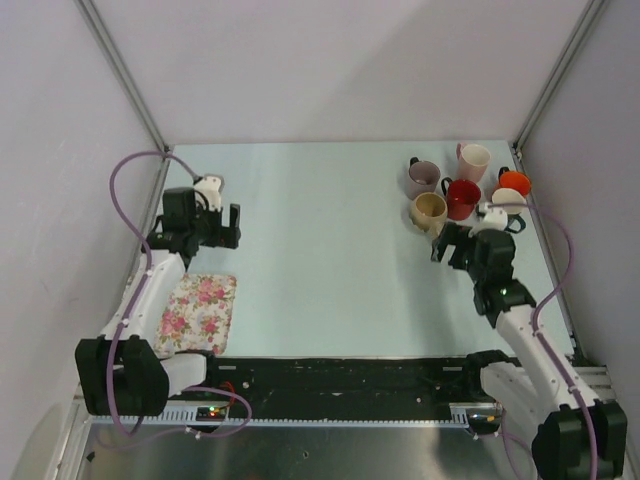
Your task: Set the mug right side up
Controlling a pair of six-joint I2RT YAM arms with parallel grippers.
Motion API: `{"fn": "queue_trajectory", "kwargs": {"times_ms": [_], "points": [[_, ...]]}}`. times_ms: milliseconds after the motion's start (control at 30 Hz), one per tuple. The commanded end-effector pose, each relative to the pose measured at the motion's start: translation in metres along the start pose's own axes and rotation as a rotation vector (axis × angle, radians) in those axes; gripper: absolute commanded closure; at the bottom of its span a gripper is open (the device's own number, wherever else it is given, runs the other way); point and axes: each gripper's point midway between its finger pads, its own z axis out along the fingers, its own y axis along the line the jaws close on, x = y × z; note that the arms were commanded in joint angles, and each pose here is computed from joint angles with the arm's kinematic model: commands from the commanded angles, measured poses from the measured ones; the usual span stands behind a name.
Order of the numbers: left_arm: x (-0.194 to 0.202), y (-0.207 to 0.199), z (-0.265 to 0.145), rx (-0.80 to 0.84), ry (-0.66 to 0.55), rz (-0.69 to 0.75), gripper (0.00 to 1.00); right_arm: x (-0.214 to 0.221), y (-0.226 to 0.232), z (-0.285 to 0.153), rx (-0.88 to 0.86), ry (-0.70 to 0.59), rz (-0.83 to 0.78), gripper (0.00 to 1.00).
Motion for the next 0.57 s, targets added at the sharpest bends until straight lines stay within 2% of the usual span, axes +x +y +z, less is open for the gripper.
{"fn": "queue_trajectory", "kwargs": {"times_ms": [0,267,400,533], "points": [[0.002,0.017,0.018,-0.114,-0.126,-0.093,0.0,-0.017,-0.015,-0.01,0.093,-0.221,0.123,0.01],[0.026,0.027,0.043,-0.098,-0.025,-0.217,0.0,0.009,-0.034,-0.024,0.205,-0.266,0.179,0.01],[0.044,0.028,0.047,-0.105,0.026,-0.225,0.0,0.02,-0.038,-0.032,0.225,-0.238,0.176,0.01],[0.052,0.03,0.049,-0.112,0.049,-0.227,0.0,0.017,-0.04,-0.041,0.236,-0.264,0.184,0.01]]}}
